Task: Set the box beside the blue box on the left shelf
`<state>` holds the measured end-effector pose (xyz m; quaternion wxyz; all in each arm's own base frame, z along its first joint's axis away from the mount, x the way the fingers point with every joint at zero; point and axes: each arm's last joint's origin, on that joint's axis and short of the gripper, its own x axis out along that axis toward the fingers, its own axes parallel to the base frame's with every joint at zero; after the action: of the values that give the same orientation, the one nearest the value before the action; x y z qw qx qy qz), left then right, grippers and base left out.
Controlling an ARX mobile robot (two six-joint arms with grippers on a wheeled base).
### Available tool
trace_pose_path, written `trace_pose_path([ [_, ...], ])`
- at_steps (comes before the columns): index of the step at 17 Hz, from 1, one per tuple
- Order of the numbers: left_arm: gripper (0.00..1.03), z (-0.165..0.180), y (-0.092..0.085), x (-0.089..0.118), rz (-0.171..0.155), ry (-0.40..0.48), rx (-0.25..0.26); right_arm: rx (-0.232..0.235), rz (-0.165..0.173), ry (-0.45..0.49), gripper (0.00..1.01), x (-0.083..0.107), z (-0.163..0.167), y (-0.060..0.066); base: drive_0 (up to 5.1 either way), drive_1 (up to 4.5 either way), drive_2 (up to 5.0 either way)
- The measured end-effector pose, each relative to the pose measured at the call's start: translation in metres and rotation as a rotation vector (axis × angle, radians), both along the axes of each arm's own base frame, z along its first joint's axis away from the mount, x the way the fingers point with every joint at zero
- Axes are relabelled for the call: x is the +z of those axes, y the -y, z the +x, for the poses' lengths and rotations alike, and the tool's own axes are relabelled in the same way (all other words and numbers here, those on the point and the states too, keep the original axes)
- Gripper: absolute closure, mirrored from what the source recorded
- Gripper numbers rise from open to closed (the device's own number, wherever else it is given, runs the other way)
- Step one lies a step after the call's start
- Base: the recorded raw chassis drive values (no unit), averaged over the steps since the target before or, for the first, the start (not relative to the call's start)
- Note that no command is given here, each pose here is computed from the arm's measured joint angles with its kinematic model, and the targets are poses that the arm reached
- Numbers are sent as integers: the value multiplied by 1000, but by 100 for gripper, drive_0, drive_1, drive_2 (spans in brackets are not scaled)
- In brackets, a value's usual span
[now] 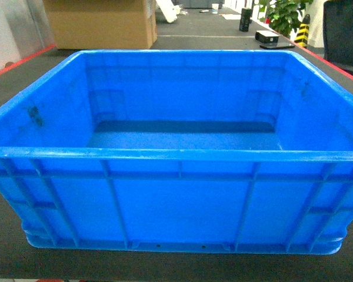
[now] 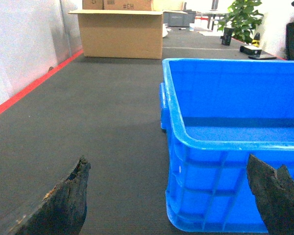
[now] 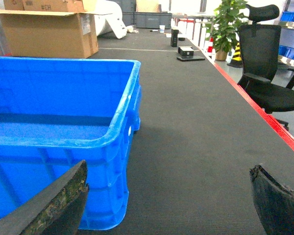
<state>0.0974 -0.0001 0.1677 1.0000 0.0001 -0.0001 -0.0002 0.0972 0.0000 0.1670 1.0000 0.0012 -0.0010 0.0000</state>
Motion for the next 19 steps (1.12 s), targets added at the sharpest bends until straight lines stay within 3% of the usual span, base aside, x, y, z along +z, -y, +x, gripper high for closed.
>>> trace_pose_path([
  [19,5,0,0,0,0,0,0,0,0,0,3,0,0,0,0,0,0],
])
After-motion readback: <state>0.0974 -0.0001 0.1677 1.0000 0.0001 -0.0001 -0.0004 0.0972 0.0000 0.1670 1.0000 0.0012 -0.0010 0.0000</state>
